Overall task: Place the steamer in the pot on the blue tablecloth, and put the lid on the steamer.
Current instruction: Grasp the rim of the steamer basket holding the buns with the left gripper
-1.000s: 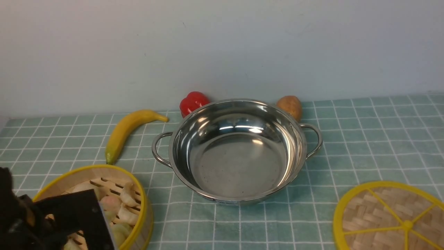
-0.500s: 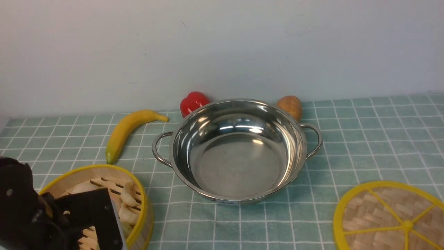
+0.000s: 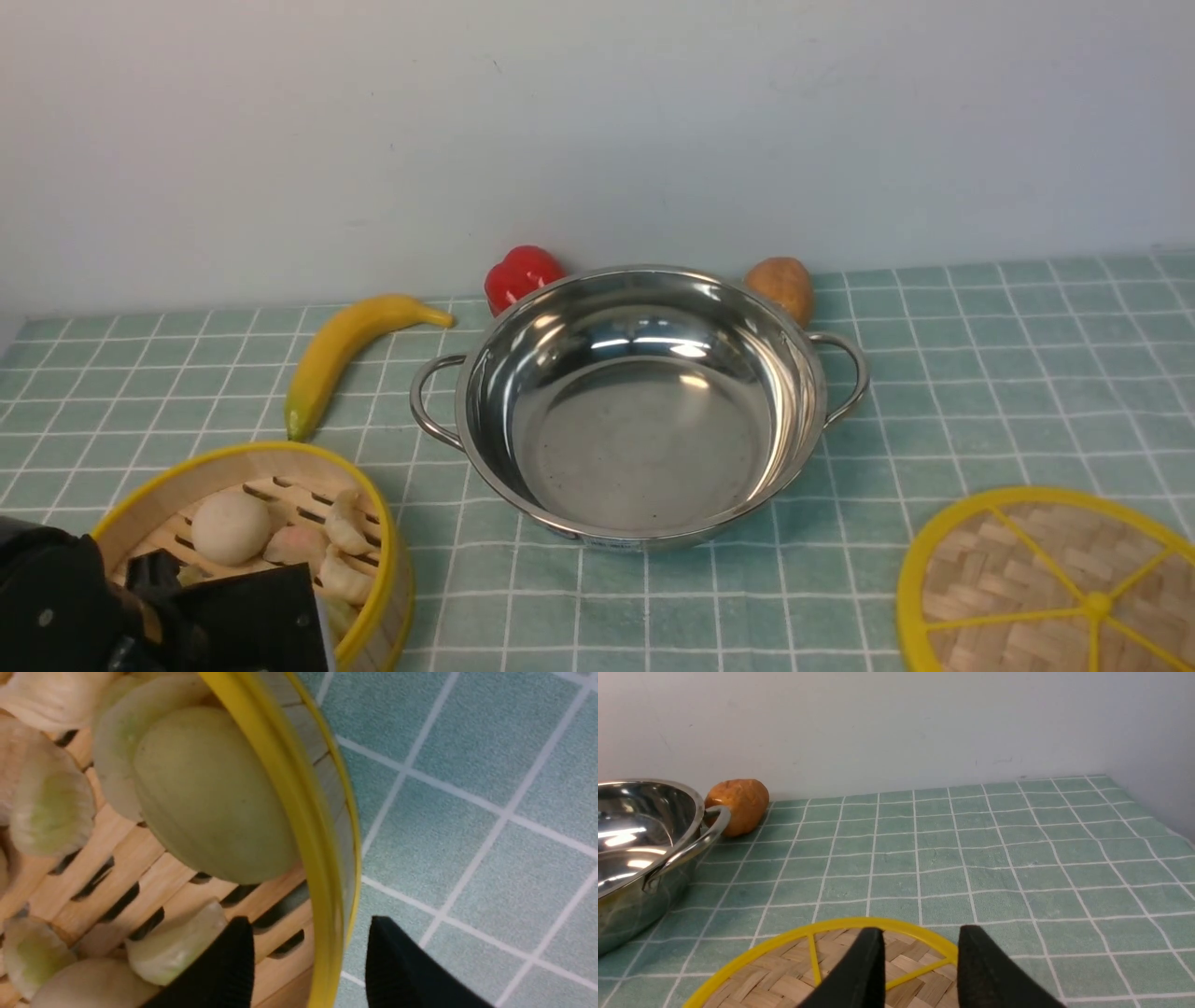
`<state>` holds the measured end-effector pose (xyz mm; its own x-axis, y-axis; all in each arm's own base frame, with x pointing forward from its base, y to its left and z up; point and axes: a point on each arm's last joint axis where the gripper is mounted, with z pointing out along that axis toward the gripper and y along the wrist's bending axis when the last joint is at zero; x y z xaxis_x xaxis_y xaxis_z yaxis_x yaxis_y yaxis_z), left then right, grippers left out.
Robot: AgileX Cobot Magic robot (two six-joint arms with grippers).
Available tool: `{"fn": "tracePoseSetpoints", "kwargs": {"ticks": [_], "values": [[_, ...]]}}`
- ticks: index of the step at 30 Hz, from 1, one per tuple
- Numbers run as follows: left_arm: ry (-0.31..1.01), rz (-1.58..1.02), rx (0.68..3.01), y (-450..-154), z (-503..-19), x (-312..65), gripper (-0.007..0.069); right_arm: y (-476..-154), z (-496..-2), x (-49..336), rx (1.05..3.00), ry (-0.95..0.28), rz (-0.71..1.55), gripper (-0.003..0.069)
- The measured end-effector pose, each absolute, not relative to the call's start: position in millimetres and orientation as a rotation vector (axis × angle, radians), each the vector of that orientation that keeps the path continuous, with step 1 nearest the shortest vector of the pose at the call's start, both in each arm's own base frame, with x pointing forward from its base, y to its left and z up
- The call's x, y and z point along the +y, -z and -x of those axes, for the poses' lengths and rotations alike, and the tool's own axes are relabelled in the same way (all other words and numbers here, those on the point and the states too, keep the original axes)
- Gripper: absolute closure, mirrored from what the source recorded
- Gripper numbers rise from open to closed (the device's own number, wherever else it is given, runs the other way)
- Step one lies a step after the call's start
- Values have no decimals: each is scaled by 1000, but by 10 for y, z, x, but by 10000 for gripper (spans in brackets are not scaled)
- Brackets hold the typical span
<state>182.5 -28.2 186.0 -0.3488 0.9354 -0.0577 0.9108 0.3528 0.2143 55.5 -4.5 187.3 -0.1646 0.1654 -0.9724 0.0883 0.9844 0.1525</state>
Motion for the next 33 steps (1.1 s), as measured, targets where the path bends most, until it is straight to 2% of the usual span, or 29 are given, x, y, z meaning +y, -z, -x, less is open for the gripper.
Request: {"fn": "tracePoseSetpoints", "kwargs": {"ticks": [13,22,33], "values": [[-261,-1641,2450,-1851,-1875,-181,312,-1873,-555,-45,1739,-69,-190,417],[-166,-1632,2440,-1790,-1909,-231,312,-1873,-555,-45,1739,-69,-190,417],[-131,-1675,2465,-1647,-1968,-242,312,-1873,-555,-45,1739,-69,-190,417]]}}
